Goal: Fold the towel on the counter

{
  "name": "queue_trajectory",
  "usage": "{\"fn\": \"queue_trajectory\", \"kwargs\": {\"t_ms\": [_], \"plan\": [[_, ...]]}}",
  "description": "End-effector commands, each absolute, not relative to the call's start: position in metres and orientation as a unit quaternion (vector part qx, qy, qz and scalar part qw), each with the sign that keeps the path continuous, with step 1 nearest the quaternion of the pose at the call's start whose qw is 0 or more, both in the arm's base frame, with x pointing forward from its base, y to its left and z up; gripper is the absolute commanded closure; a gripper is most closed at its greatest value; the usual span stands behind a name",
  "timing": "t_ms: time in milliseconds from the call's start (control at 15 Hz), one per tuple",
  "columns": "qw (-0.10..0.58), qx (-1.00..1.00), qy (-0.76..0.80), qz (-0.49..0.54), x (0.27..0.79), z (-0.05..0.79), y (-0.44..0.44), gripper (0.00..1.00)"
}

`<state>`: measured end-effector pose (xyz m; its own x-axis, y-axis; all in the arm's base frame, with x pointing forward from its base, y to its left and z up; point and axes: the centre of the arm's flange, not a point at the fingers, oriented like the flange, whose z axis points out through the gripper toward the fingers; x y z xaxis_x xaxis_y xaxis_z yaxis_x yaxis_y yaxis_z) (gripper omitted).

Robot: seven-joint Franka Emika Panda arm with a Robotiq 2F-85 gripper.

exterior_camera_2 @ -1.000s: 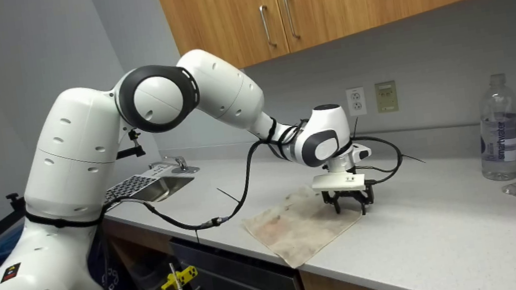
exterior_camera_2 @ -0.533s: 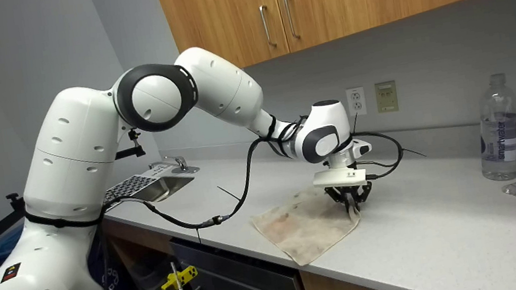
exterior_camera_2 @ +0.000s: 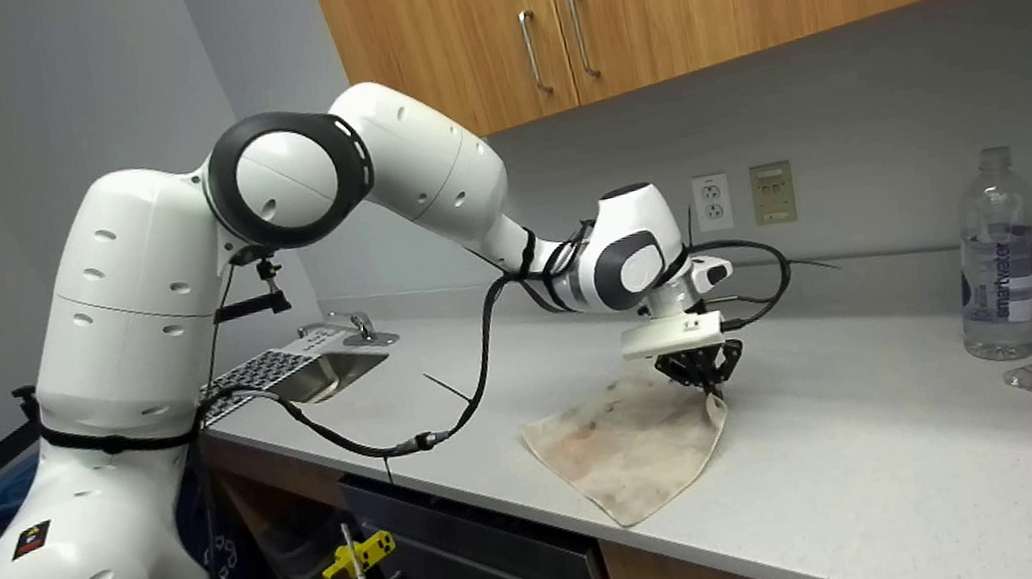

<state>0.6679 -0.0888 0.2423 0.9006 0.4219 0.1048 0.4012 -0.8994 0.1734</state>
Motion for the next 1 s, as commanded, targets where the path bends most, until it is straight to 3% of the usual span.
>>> {"fn": "queue_trajectory", "kwargs": {"t_ms": [0, 333, 933], "plan": [[0.125, 0.966, 0.203, 0.095, 0.639, 0.277, -0.07, 0.99], [0.136, 0.964, 0.211, 0.091, 0.616, 0.291, -0.037, 0.99], [0.075, 0.96, 0.265, 0.059, 0.581, 0.285, 0.028, 0.99]]}}
